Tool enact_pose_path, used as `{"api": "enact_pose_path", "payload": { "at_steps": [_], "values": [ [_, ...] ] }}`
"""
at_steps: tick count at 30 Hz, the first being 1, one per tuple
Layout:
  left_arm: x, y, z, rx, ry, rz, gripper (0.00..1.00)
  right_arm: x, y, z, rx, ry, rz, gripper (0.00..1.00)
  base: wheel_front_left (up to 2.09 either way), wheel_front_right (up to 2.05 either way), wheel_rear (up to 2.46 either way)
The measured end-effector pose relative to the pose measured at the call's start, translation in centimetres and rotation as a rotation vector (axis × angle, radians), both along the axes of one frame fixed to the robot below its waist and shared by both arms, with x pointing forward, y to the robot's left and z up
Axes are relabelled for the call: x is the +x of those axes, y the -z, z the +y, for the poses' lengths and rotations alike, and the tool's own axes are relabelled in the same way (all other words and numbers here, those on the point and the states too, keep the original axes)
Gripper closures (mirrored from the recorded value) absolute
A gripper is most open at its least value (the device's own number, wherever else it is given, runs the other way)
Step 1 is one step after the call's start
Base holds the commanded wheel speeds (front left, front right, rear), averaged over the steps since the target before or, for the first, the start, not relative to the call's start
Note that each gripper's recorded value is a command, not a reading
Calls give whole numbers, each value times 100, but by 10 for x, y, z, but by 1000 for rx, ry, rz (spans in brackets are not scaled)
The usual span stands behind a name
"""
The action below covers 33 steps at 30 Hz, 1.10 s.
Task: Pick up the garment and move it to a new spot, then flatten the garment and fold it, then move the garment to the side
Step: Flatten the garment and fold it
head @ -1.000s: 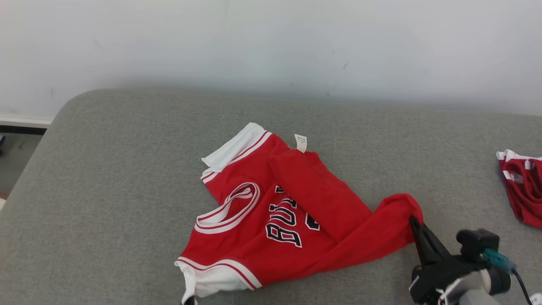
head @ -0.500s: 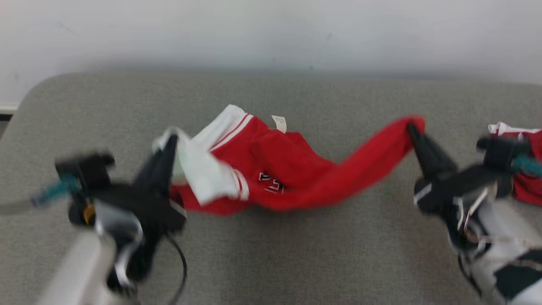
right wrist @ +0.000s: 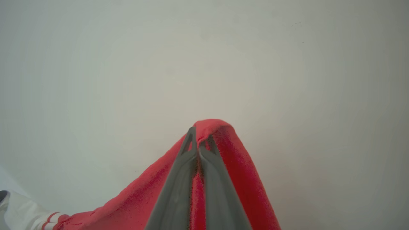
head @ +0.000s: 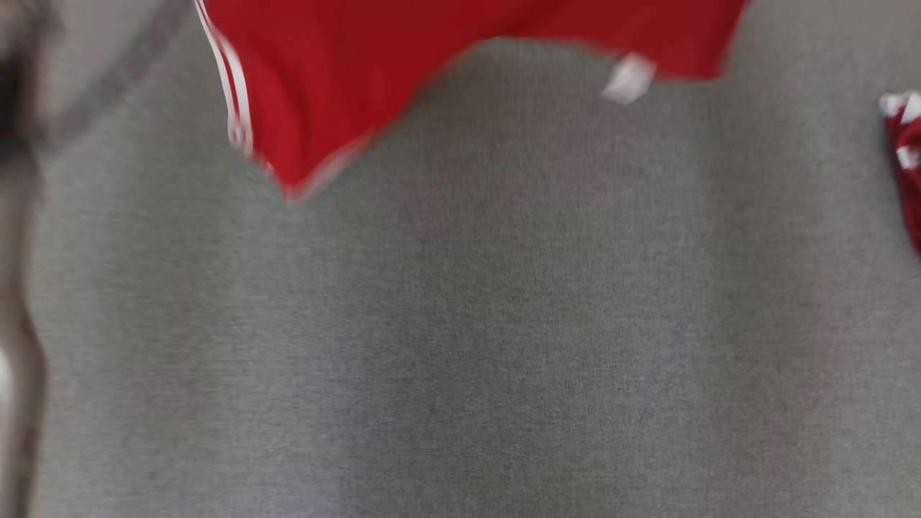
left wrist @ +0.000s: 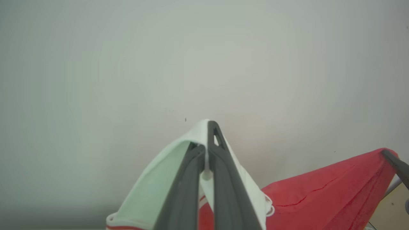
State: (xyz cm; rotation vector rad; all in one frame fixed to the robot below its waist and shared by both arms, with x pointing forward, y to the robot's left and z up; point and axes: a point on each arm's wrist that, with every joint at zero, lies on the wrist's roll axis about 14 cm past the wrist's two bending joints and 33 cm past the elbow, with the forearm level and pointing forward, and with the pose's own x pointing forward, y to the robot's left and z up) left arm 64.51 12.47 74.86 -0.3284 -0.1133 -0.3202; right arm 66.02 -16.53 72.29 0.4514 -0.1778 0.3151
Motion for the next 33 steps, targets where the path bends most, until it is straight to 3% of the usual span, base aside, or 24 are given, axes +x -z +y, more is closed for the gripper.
{"api": "enact_pose_path", "payload": {
  "at_steps": [6, 11, 17, 21, 33],
  "values": [
    [43, -56, -13, -29, -29, -131, 100, 43, -29, -23, 42, 90, -36, 100, 0, 0, 0],
    [70, -62, -23, -29, -37, -162, 100, 66, -16, -32, 16, 141, -4, 100, 0, 0, 0],
    [86, -71, -42, -9, -28, -225, 100, 79, -26, -49, -15, 209, -41, 100, 0, 0, 0],
    [95, -66, -50, -18, -20, -242, 100, 86, -28, -47, -31, 217, -55, 100, 0, 0, 0],
    [102, -28, -48, -86, 8, -209, 100, 88, 17, -31, -47, 172, 6, 100, 0, 0, 0]
  ]
}}
